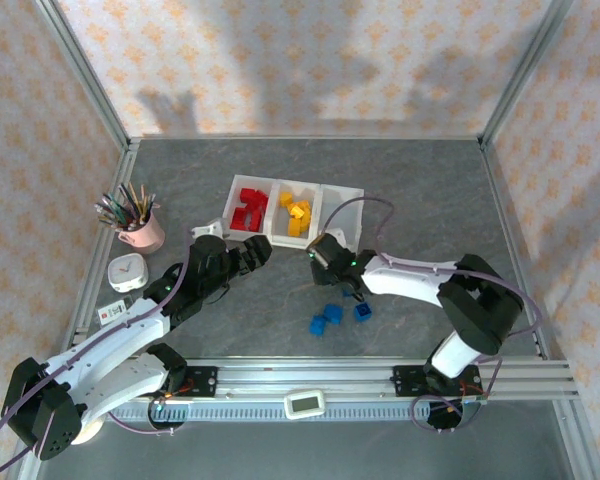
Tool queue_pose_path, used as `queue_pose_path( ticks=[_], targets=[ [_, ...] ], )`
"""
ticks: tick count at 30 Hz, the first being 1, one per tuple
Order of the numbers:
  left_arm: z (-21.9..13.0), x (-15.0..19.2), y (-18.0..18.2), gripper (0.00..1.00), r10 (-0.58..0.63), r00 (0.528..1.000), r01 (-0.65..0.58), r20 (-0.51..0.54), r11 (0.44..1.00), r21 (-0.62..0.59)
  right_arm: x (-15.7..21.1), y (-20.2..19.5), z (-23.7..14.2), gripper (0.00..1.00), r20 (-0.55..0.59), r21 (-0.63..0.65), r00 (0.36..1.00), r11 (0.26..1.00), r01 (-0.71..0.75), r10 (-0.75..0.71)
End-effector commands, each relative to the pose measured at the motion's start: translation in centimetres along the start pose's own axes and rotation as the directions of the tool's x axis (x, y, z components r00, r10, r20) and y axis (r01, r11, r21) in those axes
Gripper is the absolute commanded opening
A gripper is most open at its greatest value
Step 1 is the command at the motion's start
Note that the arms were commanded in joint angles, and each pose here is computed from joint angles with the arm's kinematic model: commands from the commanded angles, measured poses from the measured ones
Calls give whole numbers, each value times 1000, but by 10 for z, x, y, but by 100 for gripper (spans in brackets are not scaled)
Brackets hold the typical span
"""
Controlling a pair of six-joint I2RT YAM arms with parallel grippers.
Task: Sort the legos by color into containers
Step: Pick up the lego from the center of the table.
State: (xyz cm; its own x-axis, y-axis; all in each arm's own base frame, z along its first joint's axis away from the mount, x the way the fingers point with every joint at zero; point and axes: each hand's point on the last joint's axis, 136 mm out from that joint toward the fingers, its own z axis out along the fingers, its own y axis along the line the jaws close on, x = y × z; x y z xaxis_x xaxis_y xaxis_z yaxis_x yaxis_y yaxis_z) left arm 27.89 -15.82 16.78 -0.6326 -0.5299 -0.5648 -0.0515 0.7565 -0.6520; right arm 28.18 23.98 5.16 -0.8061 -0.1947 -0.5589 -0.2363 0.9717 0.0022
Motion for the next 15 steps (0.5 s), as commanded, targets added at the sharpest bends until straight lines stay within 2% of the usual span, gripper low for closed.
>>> queue_pose_path(
  ticks=[1,5,15],
  targets=[
    [-2,-2,2,99,0,1000,0,23,1000,-16,-15,11,-1,62,32,-16,999,1000,12,-11],
    [-2,-2,5,99,1,1000,0,23,1000,-28,-15,20,1,54,29,-19,999,999,26,-25],
    [-3,-1,8,99,2,1000,-1,23,999,-35,-13,19,13,45,10,23,1000,999,27,-27]
  ],
)
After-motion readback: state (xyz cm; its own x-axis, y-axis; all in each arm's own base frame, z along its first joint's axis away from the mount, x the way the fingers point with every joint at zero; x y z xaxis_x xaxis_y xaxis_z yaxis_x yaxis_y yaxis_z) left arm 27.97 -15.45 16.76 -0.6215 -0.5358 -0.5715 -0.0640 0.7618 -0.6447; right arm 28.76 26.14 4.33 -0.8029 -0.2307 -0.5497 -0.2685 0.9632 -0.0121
